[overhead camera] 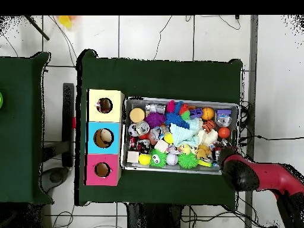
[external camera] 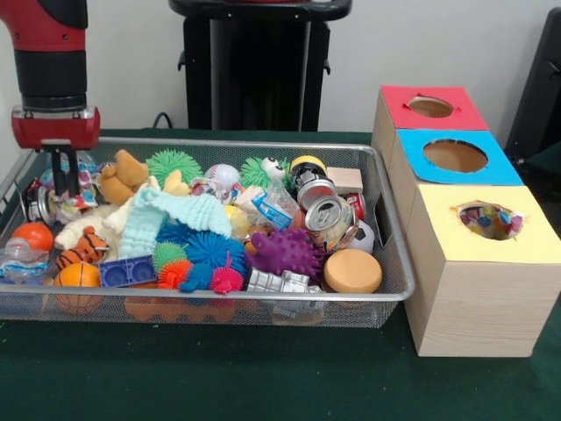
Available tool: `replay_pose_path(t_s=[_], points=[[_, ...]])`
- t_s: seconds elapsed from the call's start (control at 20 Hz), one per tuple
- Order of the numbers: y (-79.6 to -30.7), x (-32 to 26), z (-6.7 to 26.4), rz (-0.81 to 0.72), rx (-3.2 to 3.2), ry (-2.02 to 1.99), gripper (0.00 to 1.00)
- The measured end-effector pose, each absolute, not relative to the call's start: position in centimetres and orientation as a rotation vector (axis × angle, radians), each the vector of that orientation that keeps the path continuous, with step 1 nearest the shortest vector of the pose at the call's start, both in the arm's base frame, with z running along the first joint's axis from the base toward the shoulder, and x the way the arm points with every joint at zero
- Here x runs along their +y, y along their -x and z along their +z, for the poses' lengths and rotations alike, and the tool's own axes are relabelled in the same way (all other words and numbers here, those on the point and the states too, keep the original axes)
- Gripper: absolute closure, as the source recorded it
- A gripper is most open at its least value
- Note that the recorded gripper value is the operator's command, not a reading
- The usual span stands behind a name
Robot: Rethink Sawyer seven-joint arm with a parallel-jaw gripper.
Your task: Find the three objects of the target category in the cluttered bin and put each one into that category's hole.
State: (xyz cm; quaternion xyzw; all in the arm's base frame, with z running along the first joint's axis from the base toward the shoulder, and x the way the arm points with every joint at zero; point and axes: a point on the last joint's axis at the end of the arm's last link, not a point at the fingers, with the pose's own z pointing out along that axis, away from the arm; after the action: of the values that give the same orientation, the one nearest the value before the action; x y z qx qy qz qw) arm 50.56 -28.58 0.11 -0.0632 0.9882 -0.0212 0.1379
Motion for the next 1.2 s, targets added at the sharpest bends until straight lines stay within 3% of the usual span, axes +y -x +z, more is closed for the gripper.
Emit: replay_pose_path(t_s=[0.55,0.7,1.2], points=[[-53.6,-26.5,12.5,0.029,2.936,-0.123,1.00],[-54.8,-25.5,14.5,0.046,2.952,-0.147,1.00],[-61.3,-14.1,23.2,0.133,2.994,-0.076,1.00]])
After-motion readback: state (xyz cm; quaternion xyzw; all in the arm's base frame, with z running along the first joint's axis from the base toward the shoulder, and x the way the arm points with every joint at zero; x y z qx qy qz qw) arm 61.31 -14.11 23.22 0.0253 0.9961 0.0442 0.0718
